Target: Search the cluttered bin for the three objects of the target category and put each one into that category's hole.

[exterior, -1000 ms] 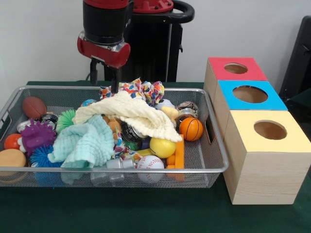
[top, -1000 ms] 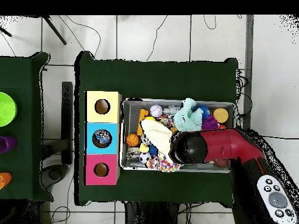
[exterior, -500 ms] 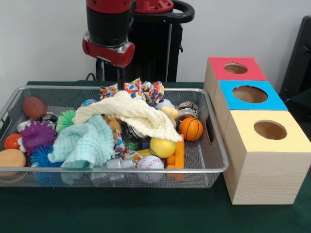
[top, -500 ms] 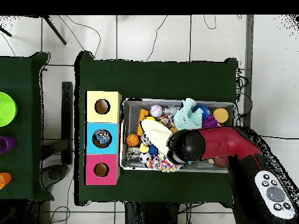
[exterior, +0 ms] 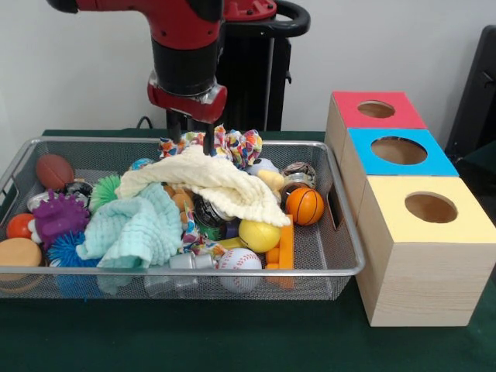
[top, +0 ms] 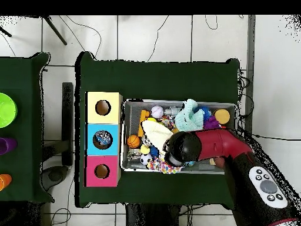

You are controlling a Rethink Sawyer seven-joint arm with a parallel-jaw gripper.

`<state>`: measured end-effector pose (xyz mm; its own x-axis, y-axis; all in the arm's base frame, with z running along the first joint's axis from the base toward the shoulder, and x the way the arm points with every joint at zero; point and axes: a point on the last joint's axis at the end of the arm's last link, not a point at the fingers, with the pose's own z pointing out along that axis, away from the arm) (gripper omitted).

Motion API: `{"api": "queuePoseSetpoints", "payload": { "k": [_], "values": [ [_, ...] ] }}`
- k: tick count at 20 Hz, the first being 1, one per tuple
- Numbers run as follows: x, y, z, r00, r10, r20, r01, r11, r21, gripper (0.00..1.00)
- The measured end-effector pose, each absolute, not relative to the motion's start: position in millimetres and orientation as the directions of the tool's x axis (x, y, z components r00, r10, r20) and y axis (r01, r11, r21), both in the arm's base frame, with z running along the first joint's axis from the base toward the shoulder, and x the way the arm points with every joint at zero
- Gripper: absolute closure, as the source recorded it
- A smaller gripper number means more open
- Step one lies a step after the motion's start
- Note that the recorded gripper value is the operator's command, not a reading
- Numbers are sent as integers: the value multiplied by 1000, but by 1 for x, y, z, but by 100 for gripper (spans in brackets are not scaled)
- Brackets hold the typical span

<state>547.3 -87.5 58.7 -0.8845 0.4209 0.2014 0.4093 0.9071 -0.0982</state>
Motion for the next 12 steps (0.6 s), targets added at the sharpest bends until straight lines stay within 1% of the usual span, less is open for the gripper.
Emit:
{"api": "queuePoseSetpoints", "payload": {
  "k": [4,12],
  "values": [
    [541,-82,46,-879,416,231,407,909,-89,0],
    [534,-76,34,-873,411,262,405,911,-79,0]
  ]
}}
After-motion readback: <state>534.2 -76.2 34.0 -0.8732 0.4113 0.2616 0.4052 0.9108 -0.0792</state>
